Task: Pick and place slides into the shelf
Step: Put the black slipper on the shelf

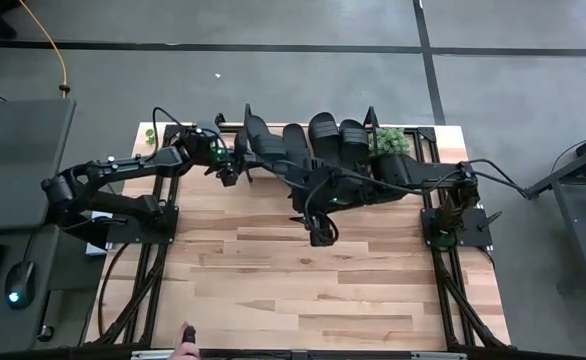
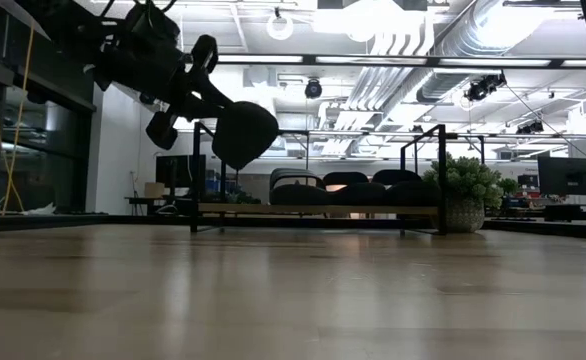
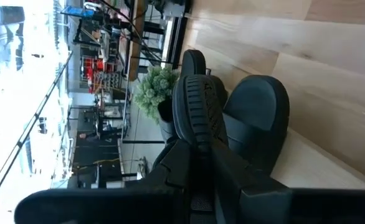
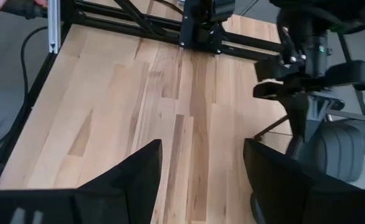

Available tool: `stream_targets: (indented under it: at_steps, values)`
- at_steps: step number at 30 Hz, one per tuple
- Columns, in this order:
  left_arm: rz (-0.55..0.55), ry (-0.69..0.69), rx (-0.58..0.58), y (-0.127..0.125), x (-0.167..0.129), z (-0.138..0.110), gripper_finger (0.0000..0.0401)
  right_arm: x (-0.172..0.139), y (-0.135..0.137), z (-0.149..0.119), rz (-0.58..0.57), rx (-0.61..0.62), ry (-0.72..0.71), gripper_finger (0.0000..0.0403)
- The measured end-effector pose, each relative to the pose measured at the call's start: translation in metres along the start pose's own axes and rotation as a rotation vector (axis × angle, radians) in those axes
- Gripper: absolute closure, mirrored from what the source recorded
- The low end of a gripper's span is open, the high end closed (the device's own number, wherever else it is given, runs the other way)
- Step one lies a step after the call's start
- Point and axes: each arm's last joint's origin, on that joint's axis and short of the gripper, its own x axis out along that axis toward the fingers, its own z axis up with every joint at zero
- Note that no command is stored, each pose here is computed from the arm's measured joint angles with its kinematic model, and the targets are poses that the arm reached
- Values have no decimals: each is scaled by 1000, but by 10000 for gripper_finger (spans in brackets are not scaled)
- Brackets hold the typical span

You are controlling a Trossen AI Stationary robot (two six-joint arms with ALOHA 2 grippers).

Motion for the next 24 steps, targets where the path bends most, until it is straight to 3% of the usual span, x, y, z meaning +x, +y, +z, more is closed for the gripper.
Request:
stream_targets:
  at_steps: [24]
  values:
    - [-42, -20, -50, -13, 16, -13, 377, 11, 3, -1, 28, -7, -9, 187]
